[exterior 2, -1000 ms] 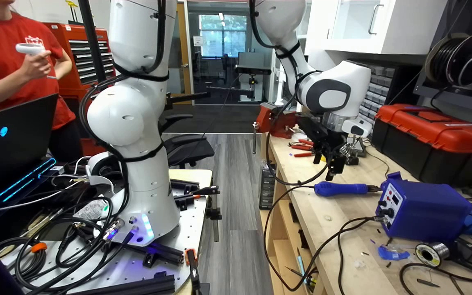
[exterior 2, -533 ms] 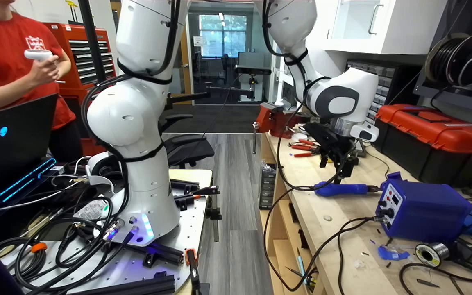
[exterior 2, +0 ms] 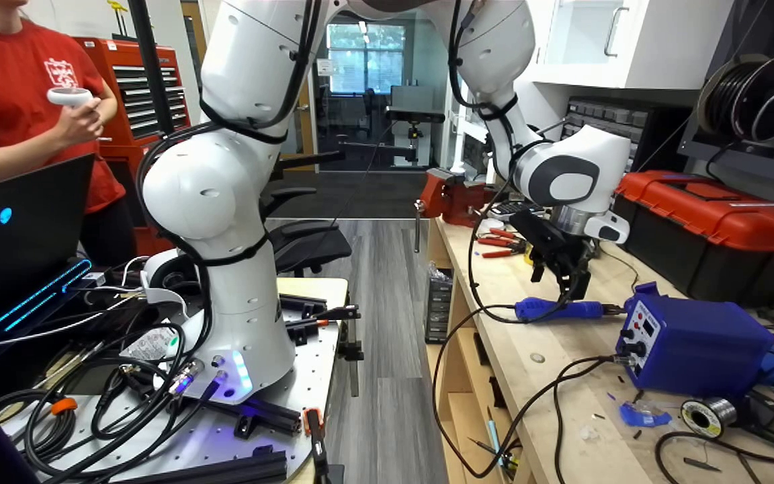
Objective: Place the blue handle on the holder
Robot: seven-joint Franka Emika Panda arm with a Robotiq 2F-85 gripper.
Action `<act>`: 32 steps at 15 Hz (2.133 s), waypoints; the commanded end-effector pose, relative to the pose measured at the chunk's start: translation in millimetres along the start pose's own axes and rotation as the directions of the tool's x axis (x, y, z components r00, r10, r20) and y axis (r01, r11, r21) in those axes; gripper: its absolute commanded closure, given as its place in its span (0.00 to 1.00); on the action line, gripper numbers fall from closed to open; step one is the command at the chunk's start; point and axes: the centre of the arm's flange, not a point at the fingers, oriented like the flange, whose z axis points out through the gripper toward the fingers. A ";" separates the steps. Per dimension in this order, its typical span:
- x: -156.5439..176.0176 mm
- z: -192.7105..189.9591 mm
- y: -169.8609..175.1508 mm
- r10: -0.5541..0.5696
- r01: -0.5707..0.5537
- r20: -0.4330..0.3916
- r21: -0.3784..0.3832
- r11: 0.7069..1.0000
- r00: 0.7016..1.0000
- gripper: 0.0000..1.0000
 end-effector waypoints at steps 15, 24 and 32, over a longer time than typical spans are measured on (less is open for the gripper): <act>14.2 31.9 17.2 -0.027 0.027 0.011 -0.003 1.000 1.000 0.00; 25.9 41.2 10.2 0.010 -0.010 -0.007 -0.021 1.000 1.000 0.28; 24.6 20.4 -3.0 0.097 -0.098 -0.037 -0.013 0.995 0.995 0.80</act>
